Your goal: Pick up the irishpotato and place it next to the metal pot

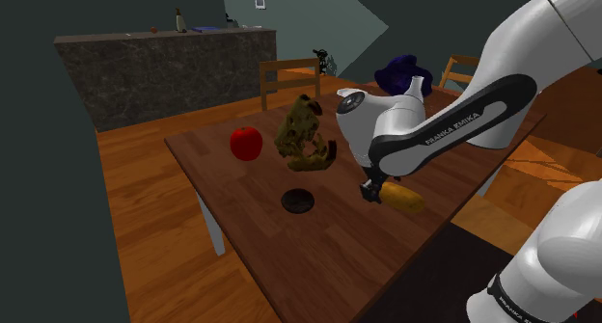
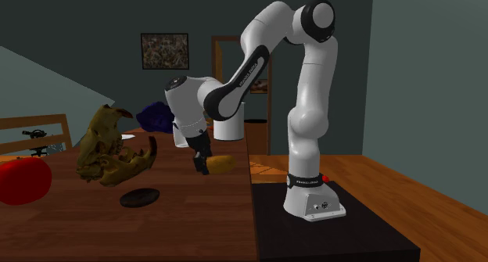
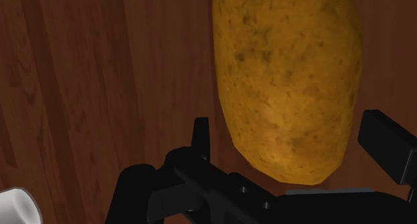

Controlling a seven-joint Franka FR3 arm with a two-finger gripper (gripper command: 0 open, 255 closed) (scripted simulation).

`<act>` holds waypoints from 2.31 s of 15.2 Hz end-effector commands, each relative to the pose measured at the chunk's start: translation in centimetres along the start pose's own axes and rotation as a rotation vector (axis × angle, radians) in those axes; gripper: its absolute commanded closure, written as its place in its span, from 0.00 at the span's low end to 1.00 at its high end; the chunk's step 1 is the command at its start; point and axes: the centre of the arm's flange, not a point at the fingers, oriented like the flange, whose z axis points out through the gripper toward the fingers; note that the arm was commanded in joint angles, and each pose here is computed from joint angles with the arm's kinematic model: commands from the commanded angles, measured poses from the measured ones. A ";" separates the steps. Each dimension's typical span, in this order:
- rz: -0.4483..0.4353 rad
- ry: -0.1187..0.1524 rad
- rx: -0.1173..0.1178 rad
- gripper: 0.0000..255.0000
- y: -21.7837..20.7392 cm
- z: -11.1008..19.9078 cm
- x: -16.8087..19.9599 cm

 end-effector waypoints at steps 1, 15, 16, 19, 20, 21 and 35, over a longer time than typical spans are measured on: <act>0.000 0.000 0.000 0.00 0.0 0.0 0.0; 0.000 0.000 0.000 1.00 0.5 -0.9 -0.2; 0.000 0.000 0.000 1.00 0.8 -1.4 -0.2; 0.000 0.000 0.000 1.00 1.5 -2.7 -0.5; 0.000 0.000 0.000 1.00 1.8 -3.2 -0.6; 0.000 0.000 0.000 1.00 2.0 -3.6 -0.6; 0.000 0.000 0.000 1.00 5.5 -10.0 -1.8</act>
